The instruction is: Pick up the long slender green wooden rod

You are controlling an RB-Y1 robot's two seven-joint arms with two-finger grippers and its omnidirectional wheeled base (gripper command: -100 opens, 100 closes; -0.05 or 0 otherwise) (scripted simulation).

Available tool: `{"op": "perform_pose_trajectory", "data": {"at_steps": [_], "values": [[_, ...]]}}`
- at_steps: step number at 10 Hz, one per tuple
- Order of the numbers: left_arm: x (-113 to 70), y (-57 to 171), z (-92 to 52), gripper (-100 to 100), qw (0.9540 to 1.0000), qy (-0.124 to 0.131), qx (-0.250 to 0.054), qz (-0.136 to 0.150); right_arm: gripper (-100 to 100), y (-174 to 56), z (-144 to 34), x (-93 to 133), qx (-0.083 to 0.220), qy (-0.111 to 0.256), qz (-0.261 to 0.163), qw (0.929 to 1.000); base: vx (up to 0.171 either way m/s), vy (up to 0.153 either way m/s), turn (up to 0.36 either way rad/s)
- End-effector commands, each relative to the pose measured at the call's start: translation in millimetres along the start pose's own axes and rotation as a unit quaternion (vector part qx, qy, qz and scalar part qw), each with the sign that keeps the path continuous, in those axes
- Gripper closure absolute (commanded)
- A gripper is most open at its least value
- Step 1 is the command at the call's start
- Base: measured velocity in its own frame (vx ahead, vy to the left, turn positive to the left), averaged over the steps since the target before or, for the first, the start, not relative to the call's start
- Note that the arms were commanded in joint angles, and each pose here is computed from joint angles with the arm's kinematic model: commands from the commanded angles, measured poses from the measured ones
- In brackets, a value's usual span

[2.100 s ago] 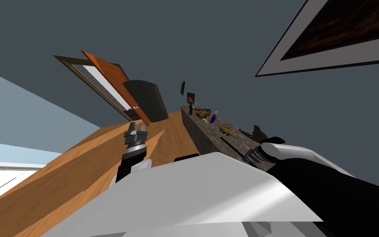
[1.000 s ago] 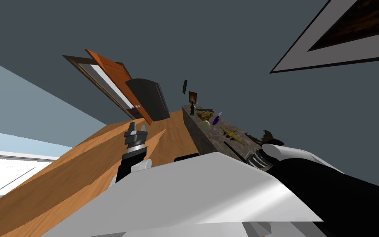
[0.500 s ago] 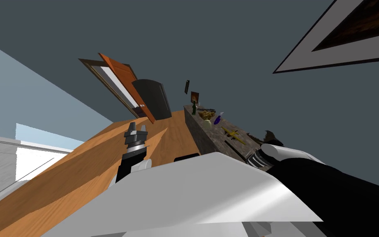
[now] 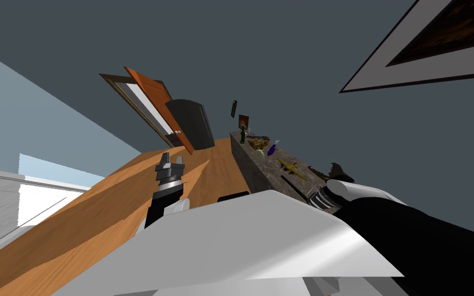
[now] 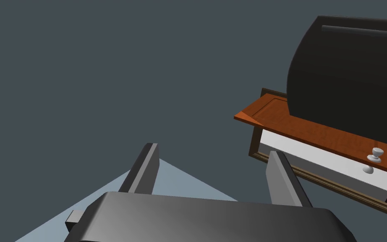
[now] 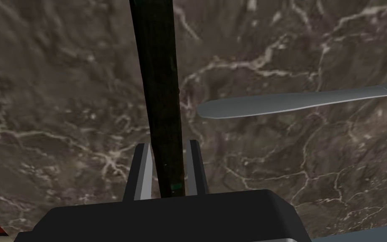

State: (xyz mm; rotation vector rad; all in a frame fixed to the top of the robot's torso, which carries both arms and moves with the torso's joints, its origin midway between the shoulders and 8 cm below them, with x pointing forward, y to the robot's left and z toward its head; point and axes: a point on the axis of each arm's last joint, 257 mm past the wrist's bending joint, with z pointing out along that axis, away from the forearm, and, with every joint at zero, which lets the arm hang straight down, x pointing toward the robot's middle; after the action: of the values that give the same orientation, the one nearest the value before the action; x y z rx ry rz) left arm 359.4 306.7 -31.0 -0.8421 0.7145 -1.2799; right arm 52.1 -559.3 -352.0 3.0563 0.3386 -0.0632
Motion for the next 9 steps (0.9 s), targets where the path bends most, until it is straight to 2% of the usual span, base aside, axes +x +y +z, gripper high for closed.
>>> {"op": "perform_pose_trajectory", "data": {"at_steps": [1, 2, 7, 8, 9], "values": [[0.0, 0.0, 0.0, 0, 1.0, 0.0, 0.0, 0.0, 0, 0.0, 0.0, 0.0, 0.0, 0.0, 0.0, 1.0, 0.0, 0.0, 0.0], [0.0, 0.0, 0.0, 0, 1.0, 0.0, 0.0, 0.0, 100, -4.7, -5.9, 0.7, -0.001, 0.001, -0.009, 1.0, 0.05, -0.025, -0.139], [-0.1, 0.0, 0.0, 0, 1.0, 0.0, 0.0, 0.0, 100, -17.4, -20.9, 1.9, -0.001, 0.001, -0.031, 0.9995, 0.067, -0.025, -0.098], [-0.1, 0.0, 0.0, 0, 1.0, 0.0, 0.0, 0.0, 100, -15.9, -19.5, 1.2, -0.001, 0.001, -0.028, 0.9996, 0.027, -0.009, -0.017], [0.0, 0.0, 0.0, 0, 1.0, 0.0, 0.0, 0.0, 0, -16.4, -19.8, 1.1, -0.001, 0.001, -0.028, 0.9996, 0.0, 0.0, 0.0]]}}
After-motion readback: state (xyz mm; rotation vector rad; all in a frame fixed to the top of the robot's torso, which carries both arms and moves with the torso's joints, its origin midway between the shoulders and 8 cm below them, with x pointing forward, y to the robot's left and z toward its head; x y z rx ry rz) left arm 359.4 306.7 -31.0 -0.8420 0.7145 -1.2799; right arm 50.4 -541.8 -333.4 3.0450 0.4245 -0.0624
